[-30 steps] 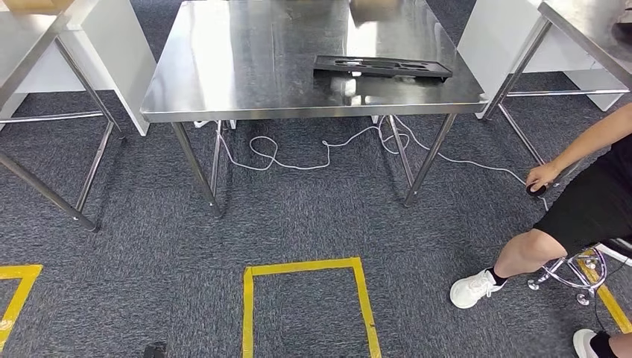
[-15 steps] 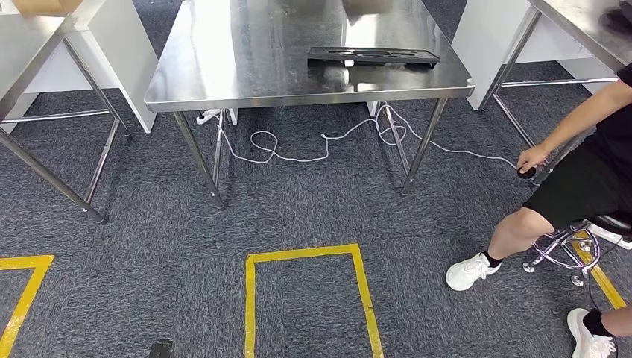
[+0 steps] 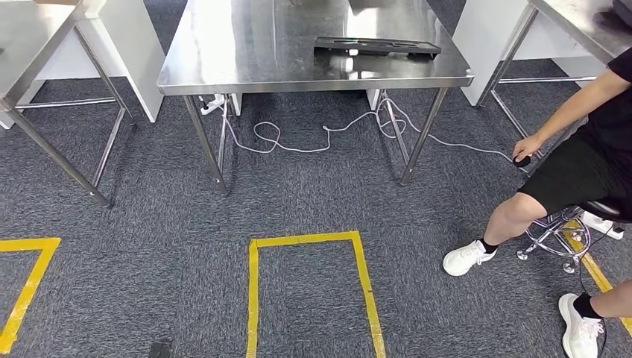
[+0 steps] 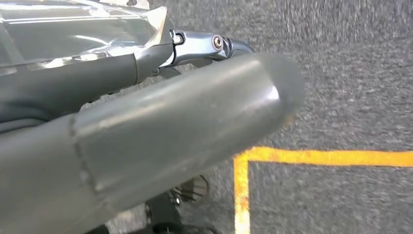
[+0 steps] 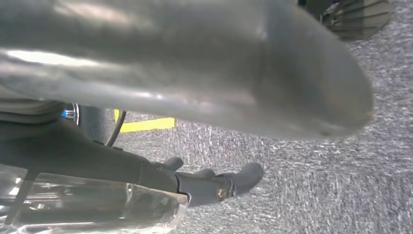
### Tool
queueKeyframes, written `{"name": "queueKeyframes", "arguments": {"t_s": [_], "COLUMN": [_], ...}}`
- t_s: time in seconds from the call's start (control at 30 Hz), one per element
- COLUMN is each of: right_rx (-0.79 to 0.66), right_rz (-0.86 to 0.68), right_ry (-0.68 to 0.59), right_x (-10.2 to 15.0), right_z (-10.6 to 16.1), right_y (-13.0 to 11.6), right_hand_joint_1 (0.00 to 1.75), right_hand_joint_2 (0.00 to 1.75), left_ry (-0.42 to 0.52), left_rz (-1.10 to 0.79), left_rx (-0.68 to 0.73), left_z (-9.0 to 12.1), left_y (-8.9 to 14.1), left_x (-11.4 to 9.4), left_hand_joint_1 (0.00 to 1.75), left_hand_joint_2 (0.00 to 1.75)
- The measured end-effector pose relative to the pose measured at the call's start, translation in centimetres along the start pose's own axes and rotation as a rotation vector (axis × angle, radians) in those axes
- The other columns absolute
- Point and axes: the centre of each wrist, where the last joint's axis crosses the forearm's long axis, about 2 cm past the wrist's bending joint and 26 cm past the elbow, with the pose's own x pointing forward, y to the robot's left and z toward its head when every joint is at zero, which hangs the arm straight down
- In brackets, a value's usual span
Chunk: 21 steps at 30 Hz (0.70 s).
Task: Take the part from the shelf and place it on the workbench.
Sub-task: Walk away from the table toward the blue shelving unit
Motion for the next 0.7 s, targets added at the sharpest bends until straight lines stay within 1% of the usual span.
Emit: {"name": "queueKeyframes", "arguments": {"t_s": [0.7], "right_rx": [0.001], "right_rz": [0.009], "right_ry": [-0.001], "right_x": [-0.10], "right_z": [0.02], "right_y": [0.05], "right_hand_joint_1": [0.00], "right_hand_joint_2": [0.00], "left_ry": [0.002], "left_rz": [0.001], "left_rx": [0.005], "left_z": [0.10], "left_y": [0.06], "left_x": [-0.24], "left_hand_joint_1": [0.00], "left_hand_joint_2": [0.00]}}
